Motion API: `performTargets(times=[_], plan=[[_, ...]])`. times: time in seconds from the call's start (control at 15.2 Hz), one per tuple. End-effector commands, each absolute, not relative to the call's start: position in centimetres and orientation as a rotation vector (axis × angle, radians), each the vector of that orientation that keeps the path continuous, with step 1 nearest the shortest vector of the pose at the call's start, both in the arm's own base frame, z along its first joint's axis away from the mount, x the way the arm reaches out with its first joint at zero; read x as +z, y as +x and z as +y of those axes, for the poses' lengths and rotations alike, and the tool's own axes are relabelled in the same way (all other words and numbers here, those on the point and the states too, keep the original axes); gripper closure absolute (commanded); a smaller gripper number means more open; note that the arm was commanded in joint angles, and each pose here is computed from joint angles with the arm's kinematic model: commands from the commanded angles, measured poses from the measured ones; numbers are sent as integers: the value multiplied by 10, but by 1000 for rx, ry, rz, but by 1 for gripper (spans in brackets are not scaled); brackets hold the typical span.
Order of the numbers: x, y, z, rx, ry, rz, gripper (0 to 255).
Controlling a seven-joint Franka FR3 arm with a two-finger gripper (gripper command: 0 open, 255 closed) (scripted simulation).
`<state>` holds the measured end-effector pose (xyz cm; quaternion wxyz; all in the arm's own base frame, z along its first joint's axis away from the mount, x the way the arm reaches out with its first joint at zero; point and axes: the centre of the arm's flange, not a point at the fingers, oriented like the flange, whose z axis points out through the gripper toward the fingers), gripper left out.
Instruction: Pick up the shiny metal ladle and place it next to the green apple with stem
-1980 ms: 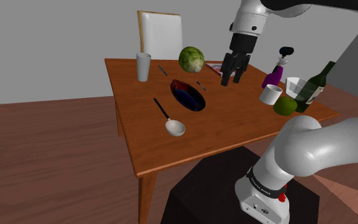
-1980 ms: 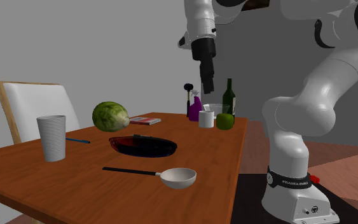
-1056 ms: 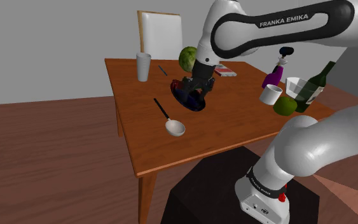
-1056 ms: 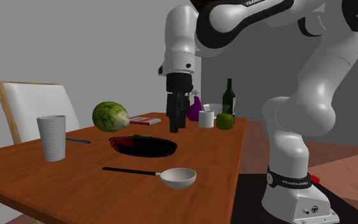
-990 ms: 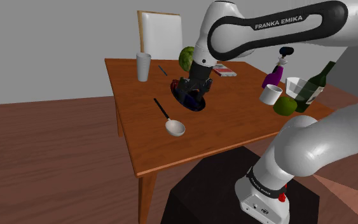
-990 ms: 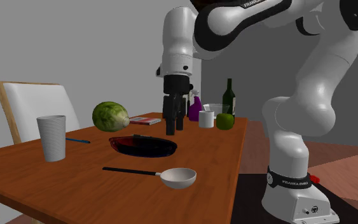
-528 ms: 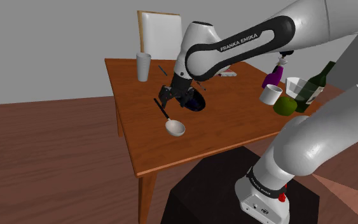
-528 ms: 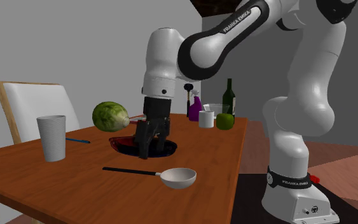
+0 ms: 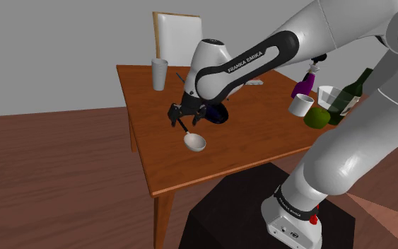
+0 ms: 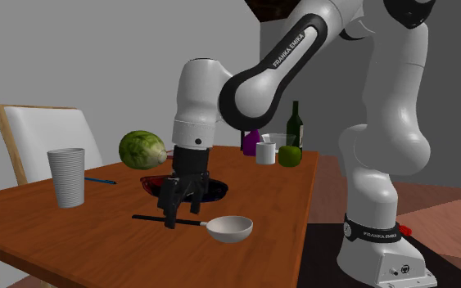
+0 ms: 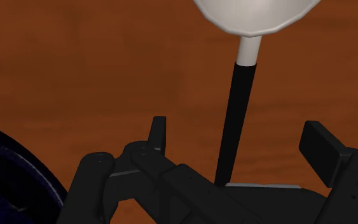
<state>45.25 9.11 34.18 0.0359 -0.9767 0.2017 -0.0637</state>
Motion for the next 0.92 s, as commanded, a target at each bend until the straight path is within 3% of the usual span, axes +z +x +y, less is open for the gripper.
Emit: performTargets(times=[0.0,0.53,0.59,0.86], plan=[[333,453,92,-196,-3000,620,0],[333,453,92,-196,-3000,620,0],[333,453,92,-196,-3000,620,255],[333,453,92,-196,-3000,620,255]])
